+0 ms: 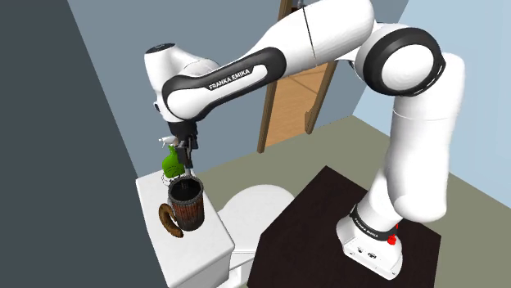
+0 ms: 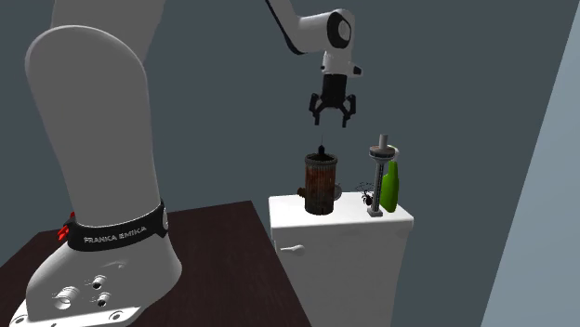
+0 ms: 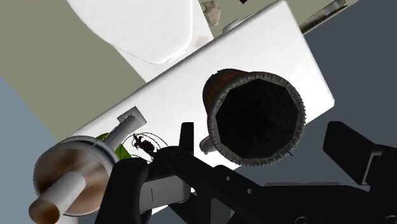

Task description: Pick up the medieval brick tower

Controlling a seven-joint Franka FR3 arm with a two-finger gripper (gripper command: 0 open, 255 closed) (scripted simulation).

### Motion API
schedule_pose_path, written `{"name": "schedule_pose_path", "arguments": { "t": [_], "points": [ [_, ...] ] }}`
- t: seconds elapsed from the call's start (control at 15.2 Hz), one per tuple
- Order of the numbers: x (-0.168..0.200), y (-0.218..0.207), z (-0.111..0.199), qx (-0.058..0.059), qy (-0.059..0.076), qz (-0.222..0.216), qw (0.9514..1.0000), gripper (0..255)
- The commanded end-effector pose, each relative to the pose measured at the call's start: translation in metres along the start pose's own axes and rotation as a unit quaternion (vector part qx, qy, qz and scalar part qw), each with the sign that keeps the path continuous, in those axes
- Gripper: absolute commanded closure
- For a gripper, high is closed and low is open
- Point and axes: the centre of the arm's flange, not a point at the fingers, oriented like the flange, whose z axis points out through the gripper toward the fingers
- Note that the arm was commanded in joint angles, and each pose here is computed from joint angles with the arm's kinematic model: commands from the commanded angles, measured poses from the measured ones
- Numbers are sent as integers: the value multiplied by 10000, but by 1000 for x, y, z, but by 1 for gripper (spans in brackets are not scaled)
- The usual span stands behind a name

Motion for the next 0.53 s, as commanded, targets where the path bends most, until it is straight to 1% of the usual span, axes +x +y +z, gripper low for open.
{"name": "schedule_pose_path", "arguments": {
  "t": [0.0,0.26,0.46],
  "points": [
    [21,-13,17,-39,-59,-281,9996,0],
    [55,-42,43,-112,-162,-782,9967,0],
    [57,-41,59,-112,-162,-782,9967,0]
  ]
}}
